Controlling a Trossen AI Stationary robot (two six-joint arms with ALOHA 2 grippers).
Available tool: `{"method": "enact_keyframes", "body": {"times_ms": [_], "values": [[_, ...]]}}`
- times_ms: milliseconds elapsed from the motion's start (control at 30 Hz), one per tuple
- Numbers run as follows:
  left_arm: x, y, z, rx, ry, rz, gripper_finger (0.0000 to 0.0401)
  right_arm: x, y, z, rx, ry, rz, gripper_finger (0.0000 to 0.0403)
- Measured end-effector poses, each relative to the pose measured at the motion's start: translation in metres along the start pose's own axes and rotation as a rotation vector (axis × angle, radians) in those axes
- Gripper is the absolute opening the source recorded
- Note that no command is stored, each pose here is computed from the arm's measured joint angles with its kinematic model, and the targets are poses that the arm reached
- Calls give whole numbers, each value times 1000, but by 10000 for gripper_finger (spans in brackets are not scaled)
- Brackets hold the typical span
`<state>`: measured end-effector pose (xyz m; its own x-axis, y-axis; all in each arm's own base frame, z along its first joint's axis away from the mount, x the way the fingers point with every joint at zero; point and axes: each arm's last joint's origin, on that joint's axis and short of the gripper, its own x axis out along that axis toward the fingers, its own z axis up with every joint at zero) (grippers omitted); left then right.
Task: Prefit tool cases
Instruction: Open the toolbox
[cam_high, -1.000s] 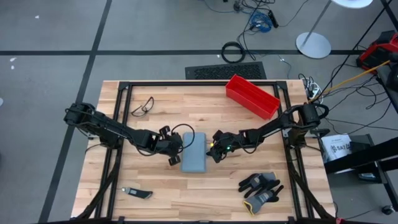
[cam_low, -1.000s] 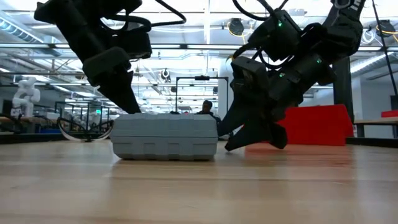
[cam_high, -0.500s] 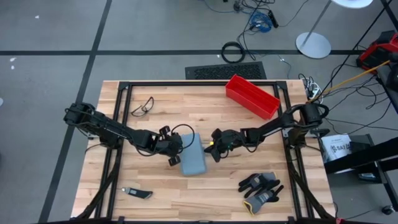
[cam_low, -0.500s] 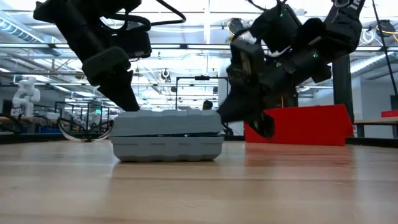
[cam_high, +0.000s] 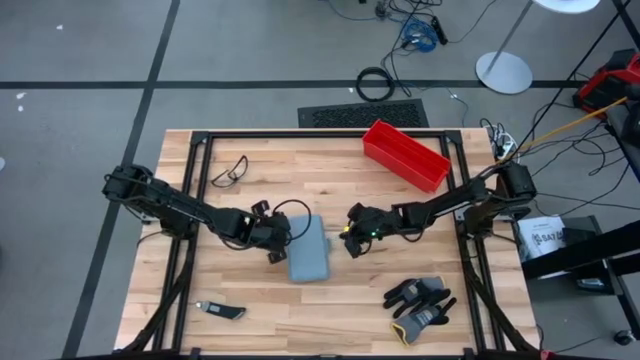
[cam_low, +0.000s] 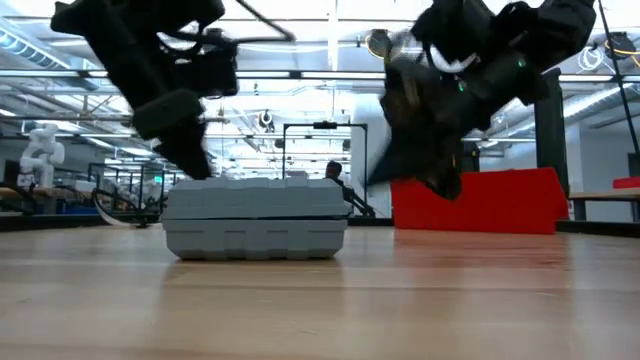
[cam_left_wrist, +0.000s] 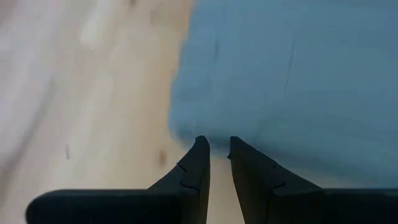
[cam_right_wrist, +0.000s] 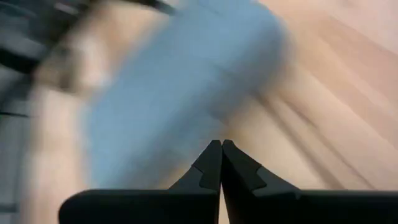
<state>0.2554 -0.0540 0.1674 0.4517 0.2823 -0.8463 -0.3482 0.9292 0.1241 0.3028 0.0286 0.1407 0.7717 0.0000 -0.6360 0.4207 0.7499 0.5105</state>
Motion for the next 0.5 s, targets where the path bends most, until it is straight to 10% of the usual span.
{"method": "enact_keyframes", "body": {"times_ms": [500], "values": [[0,-1,-13,-71,174,-112,68,36,-3,-17,15,-59,46,1]]}}
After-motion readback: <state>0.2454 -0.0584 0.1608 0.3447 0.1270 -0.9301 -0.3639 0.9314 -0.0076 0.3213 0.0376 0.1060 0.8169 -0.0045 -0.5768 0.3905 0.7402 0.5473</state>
